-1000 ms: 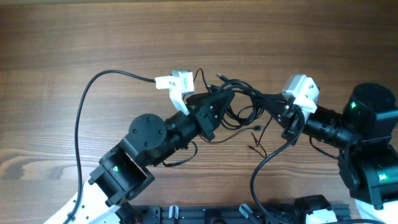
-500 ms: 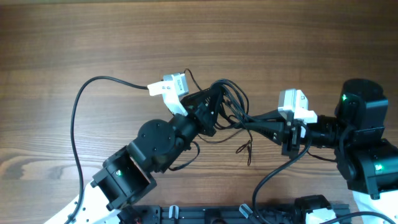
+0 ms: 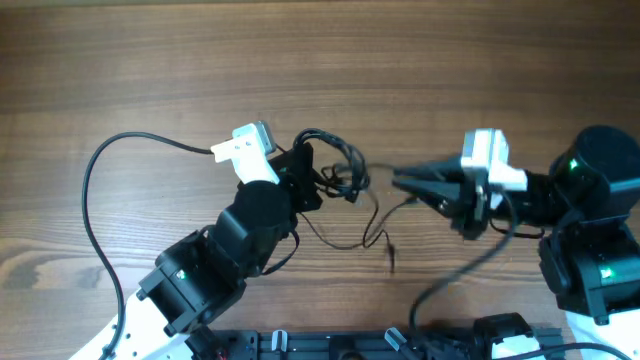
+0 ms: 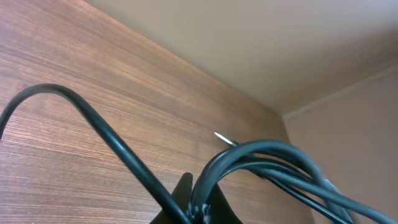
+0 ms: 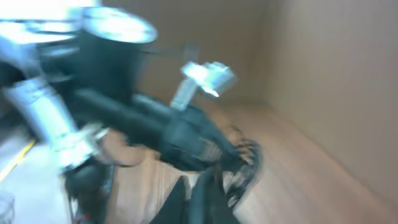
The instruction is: Untangle cables
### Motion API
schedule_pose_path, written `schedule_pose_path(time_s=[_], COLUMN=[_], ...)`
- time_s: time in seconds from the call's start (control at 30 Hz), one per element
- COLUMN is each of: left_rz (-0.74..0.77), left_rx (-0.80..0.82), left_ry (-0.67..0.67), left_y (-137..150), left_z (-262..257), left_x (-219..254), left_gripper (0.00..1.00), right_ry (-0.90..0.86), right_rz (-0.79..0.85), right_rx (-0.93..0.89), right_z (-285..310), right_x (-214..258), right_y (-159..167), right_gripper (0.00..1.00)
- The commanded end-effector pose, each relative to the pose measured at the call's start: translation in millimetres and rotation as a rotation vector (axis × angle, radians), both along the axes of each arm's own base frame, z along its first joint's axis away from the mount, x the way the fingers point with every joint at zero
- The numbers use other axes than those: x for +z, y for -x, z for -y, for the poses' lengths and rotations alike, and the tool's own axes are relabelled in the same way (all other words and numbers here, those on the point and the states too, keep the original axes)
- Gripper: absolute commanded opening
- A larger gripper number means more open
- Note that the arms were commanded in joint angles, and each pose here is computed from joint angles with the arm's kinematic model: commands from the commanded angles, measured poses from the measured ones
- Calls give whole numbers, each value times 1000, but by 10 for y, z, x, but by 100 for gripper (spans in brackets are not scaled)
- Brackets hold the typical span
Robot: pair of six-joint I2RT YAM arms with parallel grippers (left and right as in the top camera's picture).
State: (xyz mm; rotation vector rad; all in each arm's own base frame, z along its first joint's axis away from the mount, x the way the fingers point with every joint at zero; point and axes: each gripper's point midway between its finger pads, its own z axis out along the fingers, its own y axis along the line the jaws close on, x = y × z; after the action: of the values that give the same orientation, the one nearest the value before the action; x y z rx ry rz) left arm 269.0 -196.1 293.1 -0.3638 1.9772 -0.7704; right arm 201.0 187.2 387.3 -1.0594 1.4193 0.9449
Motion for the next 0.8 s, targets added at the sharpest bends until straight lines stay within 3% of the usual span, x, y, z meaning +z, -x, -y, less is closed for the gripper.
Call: schedule_pose_path(time_s=[0.0,0.03,0.07,0.1,0.13,0.27,0.37,0.47,0.63,0.77], left_rz=[18,27,36,51,60,88,92,83,91,107], left_rx=[-8,-9,-9,-9,-14,-62,-108,-193,-293,-337], left_ry=[16,26,35,52,64,117,141,169,213,232], left_y=[9,23,39,61,80,128,156,196,216,277], left_z=[-23,-36,-54,-77,-83,-16,70,245,487,640], left_x=[32,73,111,172,215,350,389,399,453,496], left_gripper=[4,4,4,4,4,4,4,4,4,4], right_ry=[28,57,78,102,118,250,243,232,242,249], right_rz=[-135,-164,-219,-257,-277,-99,-59,99,84,48], right_rx=[-389,-489,-609,-671,-667,-365,-316,-127,-132,-127], right_z=[322,443,596,687,688,400,346,176,165,151], right_x=[-88,-188,-301,-401,-458,-541,-496,-393,-455,-540], right_y=[-461,-566,-667,-698,-673,-347,-303,-96,-232,-313], right_gripper=[33,54,82,95,99,95,96,95,83,65])
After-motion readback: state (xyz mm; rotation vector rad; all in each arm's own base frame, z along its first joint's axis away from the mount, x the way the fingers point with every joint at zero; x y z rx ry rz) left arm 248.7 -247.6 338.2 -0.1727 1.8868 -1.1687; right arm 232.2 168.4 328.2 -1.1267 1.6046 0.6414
